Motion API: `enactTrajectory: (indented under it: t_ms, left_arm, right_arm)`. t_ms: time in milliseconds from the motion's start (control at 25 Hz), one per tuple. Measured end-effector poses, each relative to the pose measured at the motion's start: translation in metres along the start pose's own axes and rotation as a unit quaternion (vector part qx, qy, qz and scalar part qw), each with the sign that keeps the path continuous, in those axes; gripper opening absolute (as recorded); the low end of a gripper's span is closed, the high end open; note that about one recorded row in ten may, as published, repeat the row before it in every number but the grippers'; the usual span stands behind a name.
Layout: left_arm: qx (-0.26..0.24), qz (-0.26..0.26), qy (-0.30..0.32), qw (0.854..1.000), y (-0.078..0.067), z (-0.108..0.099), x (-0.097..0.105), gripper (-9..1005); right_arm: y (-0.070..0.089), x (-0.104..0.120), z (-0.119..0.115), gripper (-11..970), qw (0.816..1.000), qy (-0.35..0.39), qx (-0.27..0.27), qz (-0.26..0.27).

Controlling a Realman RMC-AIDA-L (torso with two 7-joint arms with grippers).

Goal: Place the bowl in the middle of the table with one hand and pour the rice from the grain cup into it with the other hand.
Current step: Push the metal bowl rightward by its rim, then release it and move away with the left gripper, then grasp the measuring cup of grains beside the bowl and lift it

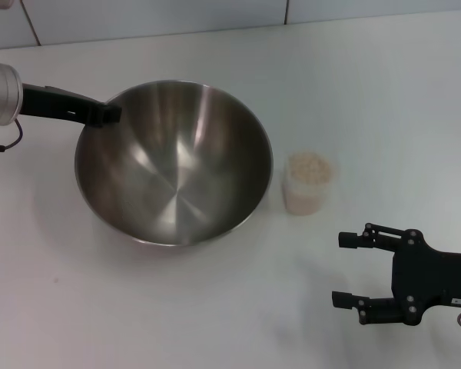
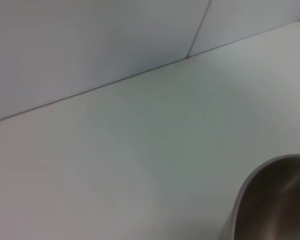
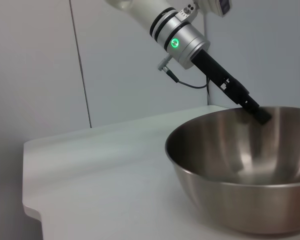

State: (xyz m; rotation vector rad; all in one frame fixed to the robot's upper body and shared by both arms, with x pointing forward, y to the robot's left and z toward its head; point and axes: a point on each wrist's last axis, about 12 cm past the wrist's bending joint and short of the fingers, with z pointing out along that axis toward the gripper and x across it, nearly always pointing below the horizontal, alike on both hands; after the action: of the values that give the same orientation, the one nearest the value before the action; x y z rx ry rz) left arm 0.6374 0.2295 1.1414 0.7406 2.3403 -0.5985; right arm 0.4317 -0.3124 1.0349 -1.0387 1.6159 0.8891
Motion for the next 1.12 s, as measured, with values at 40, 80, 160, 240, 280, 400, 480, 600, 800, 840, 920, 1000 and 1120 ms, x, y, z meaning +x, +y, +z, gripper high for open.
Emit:
enactTrajectory:
  t_ms: [40,80,160,240,280,400,480,600,800,840,920,1000,1120]
  left_arm:
    - [-0.004,0.000,0.000,1.000,0.001,0.000,0.001,43]
    - [-0.006,0.000,-0.001,1.000,0.001,0.000,0.002,43]
    - [-0.010,0.001,-0.004,1.000,0.003,0.001,0.003,43]
    - [-0.011,0.002,-0.005,1.000,0.003,0.001,0.004,42]
    - [-0.010,0.008,-0.007,1.000,0.002,0.001,0.004,42]
    - [-0.001,0.019,-0.014,1.000,-0.001,0.001,0.001,97]
    - [0.011,0.029,-0.022,0.999,-0.005,0.000,-0.003,134]
    - [0.031,0.056,-0.033,0.997,-0.010,-0.009,-0.009,242]
    - [0.063,0.162,-0.083,0.981,-0.022,-0.053,0.000,402]
    - [0.063,0.162,-0.083,0.981,-0.022,-0.053,0.000,428]
    - [0.082,0.195,-0.117,0.970,-0.025,-0.067,0.013,480]
    - [0.101,0.224,-0.152,0.957,-0.027,-0.081,0.033,533]
    - [0.118,0.243,-0.166,0.948,-0.027,-0.091,0.057,612]
  right_arm:
    - [0.000,0.000,0.000,795,1.000,0.000,0.000,0.000]
    - [0.000,0.000,0.000,795,1.000,0.000,0.000,0.000]
    - [0.000,0.000,0.000,794,1.000,0.000,0.000,0.000]
    - [0.000,0.000,0.000,793,1.000,0.001,0.001,0.000]
    - [0.000,0.000,0.000,793,1.000,0.002,0.001,0.000]
    - [0.000,0.000,0.000,791,1.000,0.002,0.001,0.000]
    - [0.000,0.000,0.000,791,1.000,0.002,0.001,0.000]
    - [-0.002,0.000,-0.001,790,1.000,-0.001,0.010,0.002]
    - [-0.012,0.009,-0.008,788,0.994,-0.016,0.105,0.036]
    - [-0.016,0.012,-0.010,787,0.989,-0.021,0.137,0.048]
    - [-0.019,0.016,-0.011,786,0.983,-0.029,0.169,0.062]
    - [-0.025,0.021,-0.014,786,0.973,-0.035,0.217,0.075]
    - [-0.033,0.027,-0.010,785,0.959,-0.037,0.272,0.068]
